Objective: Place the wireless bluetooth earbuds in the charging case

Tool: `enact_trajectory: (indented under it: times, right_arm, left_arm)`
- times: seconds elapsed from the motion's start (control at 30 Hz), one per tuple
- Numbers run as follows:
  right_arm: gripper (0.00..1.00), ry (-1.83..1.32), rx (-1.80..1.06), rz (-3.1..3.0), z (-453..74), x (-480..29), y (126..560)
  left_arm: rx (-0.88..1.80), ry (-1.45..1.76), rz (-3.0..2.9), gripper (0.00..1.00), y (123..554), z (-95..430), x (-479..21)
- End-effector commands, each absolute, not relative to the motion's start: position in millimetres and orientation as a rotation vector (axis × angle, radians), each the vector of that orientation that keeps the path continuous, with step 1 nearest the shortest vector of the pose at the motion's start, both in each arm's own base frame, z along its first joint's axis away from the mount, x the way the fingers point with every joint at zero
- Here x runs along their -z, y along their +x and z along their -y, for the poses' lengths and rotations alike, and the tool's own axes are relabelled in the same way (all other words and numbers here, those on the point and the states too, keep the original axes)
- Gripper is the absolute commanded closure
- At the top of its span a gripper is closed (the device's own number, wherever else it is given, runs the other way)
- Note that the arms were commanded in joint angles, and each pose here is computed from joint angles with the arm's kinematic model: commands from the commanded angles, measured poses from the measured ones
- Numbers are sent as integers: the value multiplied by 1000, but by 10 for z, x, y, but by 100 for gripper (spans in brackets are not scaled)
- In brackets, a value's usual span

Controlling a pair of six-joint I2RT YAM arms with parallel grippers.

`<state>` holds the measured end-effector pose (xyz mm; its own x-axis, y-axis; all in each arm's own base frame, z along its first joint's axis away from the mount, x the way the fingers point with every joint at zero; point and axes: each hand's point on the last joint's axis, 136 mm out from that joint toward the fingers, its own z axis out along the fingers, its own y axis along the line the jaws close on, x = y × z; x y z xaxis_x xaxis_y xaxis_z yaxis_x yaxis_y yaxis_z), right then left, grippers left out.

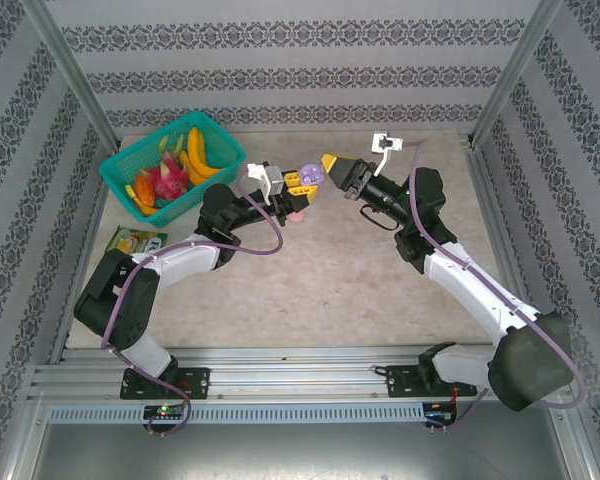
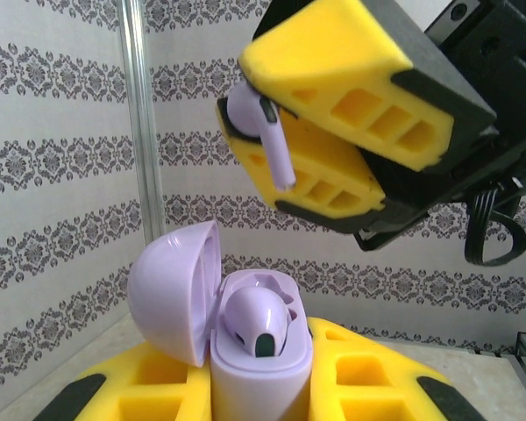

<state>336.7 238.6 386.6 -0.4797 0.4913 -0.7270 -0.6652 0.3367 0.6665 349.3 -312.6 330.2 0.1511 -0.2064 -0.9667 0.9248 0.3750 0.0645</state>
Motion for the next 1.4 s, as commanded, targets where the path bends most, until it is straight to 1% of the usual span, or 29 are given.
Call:
enact_trajectory:
  times: [0.0, 0.73, 1.1, 1.37]
  right_arm:
    - [83, -199, -1414, -1523, -2464, -3868, 3314]
    - [85, -200, -1420, -1586, -2534, -3589, 3281]
    - [86, -230, -1371, -1617, -2564, -3448, 3261]
    - [86, -317, -1296, -1660, -2609, -3333, 3233]
  left_arm:
    - [970, 816, -1024, 100, 3405, 3164, -3567]
    - [955, 814, -1017, 100, 3399, 3168, -3604]
    - [953, 805, -1014, 100, 3405, 3163, -3630]
    - [950, 807, -1014, 100, 3408, 3168, -3637]
